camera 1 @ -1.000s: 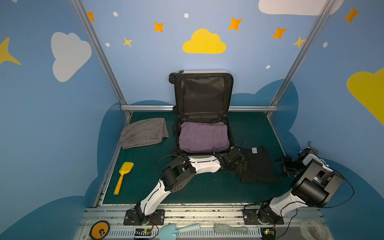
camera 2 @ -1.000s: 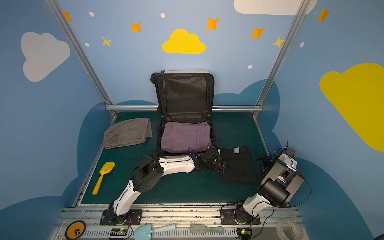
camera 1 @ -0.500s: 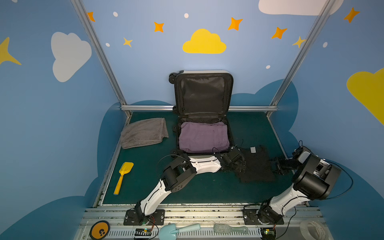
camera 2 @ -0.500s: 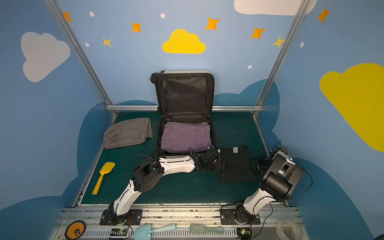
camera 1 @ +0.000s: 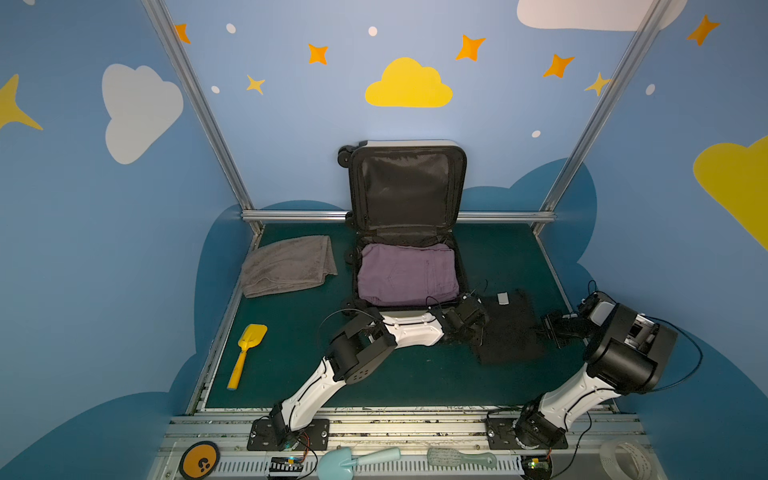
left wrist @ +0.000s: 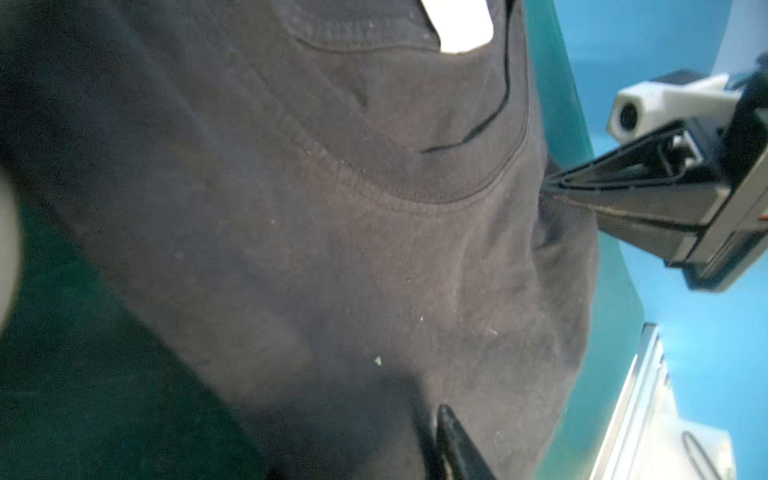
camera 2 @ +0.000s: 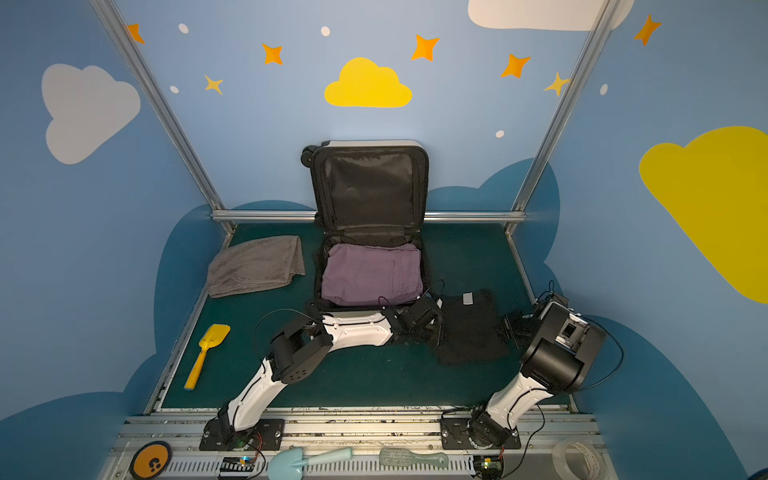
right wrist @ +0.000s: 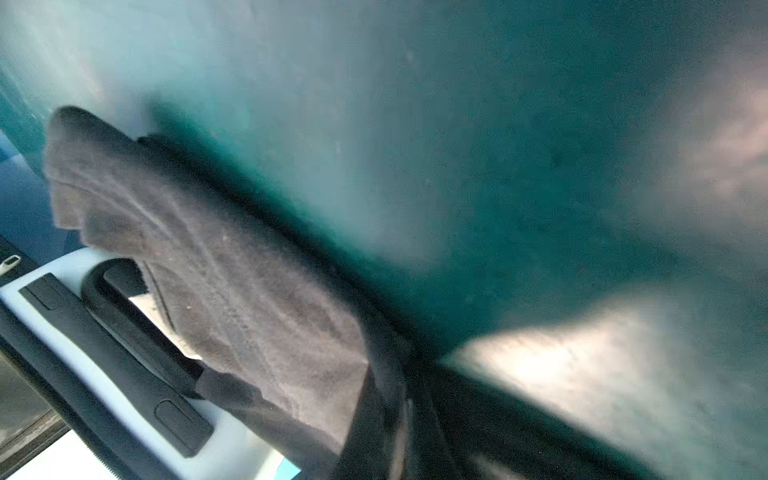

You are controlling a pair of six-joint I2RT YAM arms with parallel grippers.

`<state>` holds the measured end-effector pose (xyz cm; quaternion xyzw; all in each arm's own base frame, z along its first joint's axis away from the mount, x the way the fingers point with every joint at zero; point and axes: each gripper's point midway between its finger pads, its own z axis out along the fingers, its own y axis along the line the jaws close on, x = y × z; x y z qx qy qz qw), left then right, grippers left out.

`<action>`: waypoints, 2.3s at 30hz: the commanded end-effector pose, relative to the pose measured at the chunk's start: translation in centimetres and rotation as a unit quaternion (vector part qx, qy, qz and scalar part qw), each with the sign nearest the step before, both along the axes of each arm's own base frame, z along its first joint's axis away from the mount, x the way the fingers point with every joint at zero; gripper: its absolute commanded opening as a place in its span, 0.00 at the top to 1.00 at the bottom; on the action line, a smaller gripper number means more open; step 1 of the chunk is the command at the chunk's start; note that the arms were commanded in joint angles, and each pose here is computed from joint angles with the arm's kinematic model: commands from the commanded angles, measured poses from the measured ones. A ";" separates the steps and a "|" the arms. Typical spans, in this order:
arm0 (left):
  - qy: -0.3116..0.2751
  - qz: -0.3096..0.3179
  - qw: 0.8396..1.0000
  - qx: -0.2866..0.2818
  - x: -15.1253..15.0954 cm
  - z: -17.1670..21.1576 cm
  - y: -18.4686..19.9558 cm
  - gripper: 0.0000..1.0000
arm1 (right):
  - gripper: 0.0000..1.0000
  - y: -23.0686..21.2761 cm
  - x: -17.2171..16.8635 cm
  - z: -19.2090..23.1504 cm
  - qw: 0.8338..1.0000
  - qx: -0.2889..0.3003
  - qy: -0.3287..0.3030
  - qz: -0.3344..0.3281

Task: Pack the luggage
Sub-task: 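Grasp the black T-shirt's nearer corners with both grippers, then lift the black T-shirt with both grippers and carry it over the suitcase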

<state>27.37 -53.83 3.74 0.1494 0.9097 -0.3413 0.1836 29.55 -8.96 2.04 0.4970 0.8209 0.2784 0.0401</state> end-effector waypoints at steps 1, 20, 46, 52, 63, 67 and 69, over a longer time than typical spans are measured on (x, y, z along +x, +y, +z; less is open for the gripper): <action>0.004 -0.008 1.000 0.004 0.0 -0.5 0.0 0.72 | 1.00 1.2 -0.6 -0.5 1.000 0.023 0.009 0.009; -0.102 -0.161 0.981 -0.044 1.3 12.2 -4.7 0.97 | 1.00 1.0 1.7 7.5 0.993 0.015 -0.113 -0.030; -0.195 -0.096 0.975 -0.037 13.5 23.0 7.4 0.97 | 1.00 11.6 10.4 18.2 0.975 0.020 -0.214 0.058; -0.201 -0.039 0.978 -0.045 16.1 23.4 13.8 0.97 | 1.00 17.1 13.4 18.5 0.972 0.013 -0.213 0.103; -0.154 0.055 0.986 -0.031 18.0 18.5 24.8 0.97 | 1.00 27.7 16.5 15.3 0.964 0.007 -0.191 0.184; -0.132 0.077 0.988 -0.019 17.8 15.8 27.0 0.97 | 1.00 29.9 16.5 13.2 0.964 0.003 -0.174 0.202; -0.122 0.087 0.989 -0.013 17.9 14.5 28.1 0.97 | 1.00 30.7 16.3 12.1 0.964 0.003 -0.166 0.208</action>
